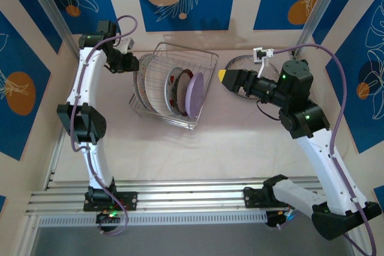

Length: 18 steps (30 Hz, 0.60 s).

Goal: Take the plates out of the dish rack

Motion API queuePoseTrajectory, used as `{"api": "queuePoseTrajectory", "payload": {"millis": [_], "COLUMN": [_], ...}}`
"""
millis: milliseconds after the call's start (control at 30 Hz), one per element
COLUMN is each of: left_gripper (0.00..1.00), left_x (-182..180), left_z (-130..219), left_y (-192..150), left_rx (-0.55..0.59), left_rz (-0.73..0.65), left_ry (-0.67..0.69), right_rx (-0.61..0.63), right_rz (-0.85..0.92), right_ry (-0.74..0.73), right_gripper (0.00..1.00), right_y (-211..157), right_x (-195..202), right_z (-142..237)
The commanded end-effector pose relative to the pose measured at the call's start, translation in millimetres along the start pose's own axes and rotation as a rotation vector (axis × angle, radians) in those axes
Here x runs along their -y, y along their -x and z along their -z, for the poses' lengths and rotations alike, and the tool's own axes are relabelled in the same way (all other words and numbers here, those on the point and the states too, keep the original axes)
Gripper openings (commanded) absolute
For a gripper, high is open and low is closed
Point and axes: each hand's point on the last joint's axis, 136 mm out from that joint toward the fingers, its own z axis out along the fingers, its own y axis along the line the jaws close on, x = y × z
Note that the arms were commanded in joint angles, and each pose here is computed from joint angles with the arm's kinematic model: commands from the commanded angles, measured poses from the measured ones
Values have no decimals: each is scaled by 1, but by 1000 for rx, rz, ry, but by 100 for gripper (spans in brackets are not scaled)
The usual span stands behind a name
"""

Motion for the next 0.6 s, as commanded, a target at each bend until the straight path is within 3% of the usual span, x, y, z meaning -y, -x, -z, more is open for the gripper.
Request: {"api": "queuePoseTrajectory", "payload": {"millis": [0, 567], "left_gripper": [27, 28], "left_x": [17, 22], "left_z": [6, -6], "left_y": [-13, -18], "left_rx": [-28, -64], "left_rz": [-4, 18], "left_ry": [-63, -118], "right_rx": [-7, -10], "right_rz": [-4, -14], "right_ry": [24, 16], "right_gripper": [81, 81], "right_y": [-3, -4], "right_x": [-5, -3], "right_z": [1, -1]}}
